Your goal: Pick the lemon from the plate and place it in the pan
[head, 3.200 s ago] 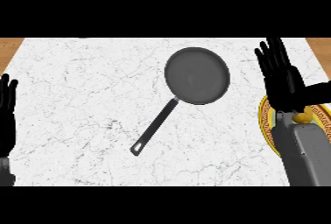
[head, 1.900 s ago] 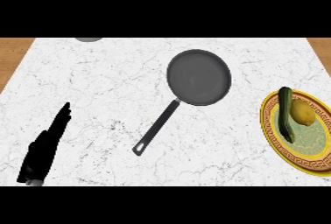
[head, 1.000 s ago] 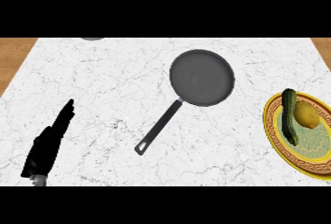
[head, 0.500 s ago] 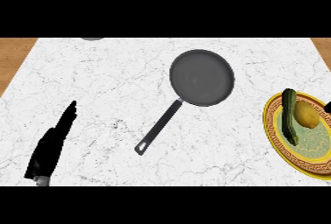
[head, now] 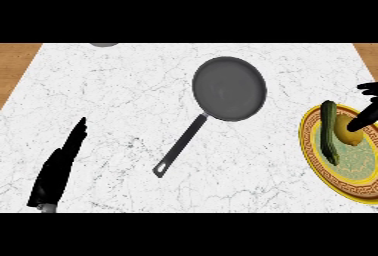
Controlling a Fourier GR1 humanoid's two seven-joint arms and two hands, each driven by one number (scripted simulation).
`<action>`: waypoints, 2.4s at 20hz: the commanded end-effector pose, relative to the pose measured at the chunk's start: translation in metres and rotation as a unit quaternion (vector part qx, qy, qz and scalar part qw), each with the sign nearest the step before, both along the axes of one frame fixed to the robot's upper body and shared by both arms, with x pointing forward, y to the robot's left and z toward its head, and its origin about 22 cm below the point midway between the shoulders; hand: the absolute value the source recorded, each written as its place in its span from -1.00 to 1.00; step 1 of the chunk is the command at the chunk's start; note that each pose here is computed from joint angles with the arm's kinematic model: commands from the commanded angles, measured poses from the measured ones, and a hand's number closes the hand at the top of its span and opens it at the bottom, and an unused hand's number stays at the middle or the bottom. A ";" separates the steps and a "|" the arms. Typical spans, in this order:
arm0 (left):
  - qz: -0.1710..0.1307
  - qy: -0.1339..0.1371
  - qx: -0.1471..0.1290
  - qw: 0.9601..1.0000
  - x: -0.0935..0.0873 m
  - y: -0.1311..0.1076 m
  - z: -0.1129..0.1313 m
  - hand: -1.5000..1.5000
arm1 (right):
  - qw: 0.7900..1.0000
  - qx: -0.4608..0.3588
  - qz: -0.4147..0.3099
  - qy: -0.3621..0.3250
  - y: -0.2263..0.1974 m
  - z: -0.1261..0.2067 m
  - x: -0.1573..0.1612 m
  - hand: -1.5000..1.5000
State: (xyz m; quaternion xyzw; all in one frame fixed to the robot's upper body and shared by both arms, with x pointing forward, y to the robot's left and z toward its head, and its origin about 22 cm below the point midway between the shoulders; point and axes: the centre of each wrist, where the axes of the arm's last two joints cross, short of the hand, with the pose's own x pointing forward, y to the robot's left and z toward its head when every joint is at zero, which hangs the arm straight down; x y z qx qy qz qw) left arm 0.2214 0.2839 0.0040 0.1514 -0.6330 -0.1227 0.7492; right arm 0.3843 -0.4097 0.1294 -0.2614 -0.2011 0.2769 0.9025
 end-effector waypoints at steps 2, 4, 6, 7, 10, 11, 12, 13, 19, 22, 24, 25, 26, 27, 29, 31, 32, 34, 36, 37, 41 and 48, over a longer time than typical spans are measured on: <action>0.010 0.001 0.006 1.000 -0.010 0.017 0.002 0.00 | 0.999 -0.009 -0.002 0.032 -0.004 -0.003 -0.003 -1.00; -0.001 0.001 -0.007 1.000 -0.004 0.002 0.004 0.00 | 0.999 -0.017 -0.001 0.036 0.002 0.004 0.006 -1.00; -0.002 0.000 -0.009 1.000 -0.010 -0.003 0.000 0.00 | 0.999 -0.018 -0.014 0.042 0.003 -0.018 0.004 -1.00; 0.002 -0.009 0.004 1.000 0.009 0.003 -0.003 0.00 | 0.999 -0.014 -0.013 0.050 0.004 -0.026 -0.003 -1.00; 0.002 -0.009 -0.004 1.000 0.002 -0.011 0.026 0.00 | 0.999 -0.012 -0.008 0.051 0.012 -0.038 0.007 -1.00; 0.005 -0.005 -0.003 1.000 -0.004 -0.010 -0.002 0.00 | 0.998 -0.016 -0.004 0.055 0.007 -0.021 0.007 -1.00; 0.003 -0.003 0.001 1.000 -0.002 -0.011 -0.019 0.00 | 0.998 -0.014 0.002 0.064 0.007 -0.029 0.004 -1.00; -0.006 0.005 -0.005 1.000 0.009 -0.005 -0.003 0.00 | 0.998 -0.019 -0.003 0.065 -0.011 -0.038 -0.004 -1.00; 0.001 -0.008 -0.007 1.000 0.011 0.003 0.010 0.00 | 0.997 -0.016 -0.007 0.074 -0.007 -0.055 -0.012 -1.00; 0.011 0.001 0.002 1.000 0.002 -0.004 0.004 0.00 | 0.997 -0.020 -0.003 0.070 0.017 -0.044 -0.002 -1.00; 0.000 -0.003 -0.003 1.000 0.013 0.015 0.009 0.00 | 0.998 -0.014 -0.010 0.067 -0.005 -0.086 -0.016 -1.00; 0.006 -0.006 -0.002 1.000 0.003 0.004 -0.005 0.00 | 0.998 -0.019 -0.001 0.063 0.004 -0.086 -0.021 -1.00; -0.005 -0.002 -0.006 1.000 0.021 0.006 0.020 0.00 | 0.998 -0.018 -0.010 0.062 0.004 -0.093 -0.021 -1.00; 0.007 0.004 -0.005 1.000 -0.010 0.001 -0.005 0.00 | 0.998 -0.007 -0.010 0.064 0.006 -0.097 -0.023 -1.00; 0.003 0.000 0.011 1.000 0.000 -0.001 0.002 0.00 | 0.998 -0.004 -0.014 0.059 0.005 -0.085 -0.017 -1.00; 0.004 -0.003 -0.002 1.000 -0.003 -0.006 0.004 0.00 | 0.999 -0.012 -0.015 0.032 -0.004 -0.076 -0.014 1.00; 0.005 0.003 -0.006 1.000 0.007 -0.008 0.011 0.00 | 1.000 0.000 -0.019 0.017 0.016 -0.097 -0.015 1.00; 0.006 0.000 0.000 1.000 -0.001 -0.007 -0.003 0.00 | 1.000 -0.001 -0.028 0.014 0.004 -0.099 -0.018 1.00; -0.004 -0.004 0.006 1.000 0.004 -0.010 -0.007 0.00 | 0.999 0.023 -0.033 0.014 0.009 -0.076 -0.001 1.00; 0.001 0.006 -0.008 1.000 -0.002 0.006 -0.007 0.00 | 0.999 0.033 -0.031 0.018 0.009 -0.095 -0.012 1.00; -0.003 0.004 0.006 1.000 0.010 0.010 0.011 0.00 | 0.998 0.048 -0.041 0.007 0.009 -0.097 -0.014 1.00; 0.027 0.002 0.009 1.000 -0.003 0.017 0.014 0.00 | 0.996 -0.083 0.019 -0.034 0.088 -0.148 -0.046 1.00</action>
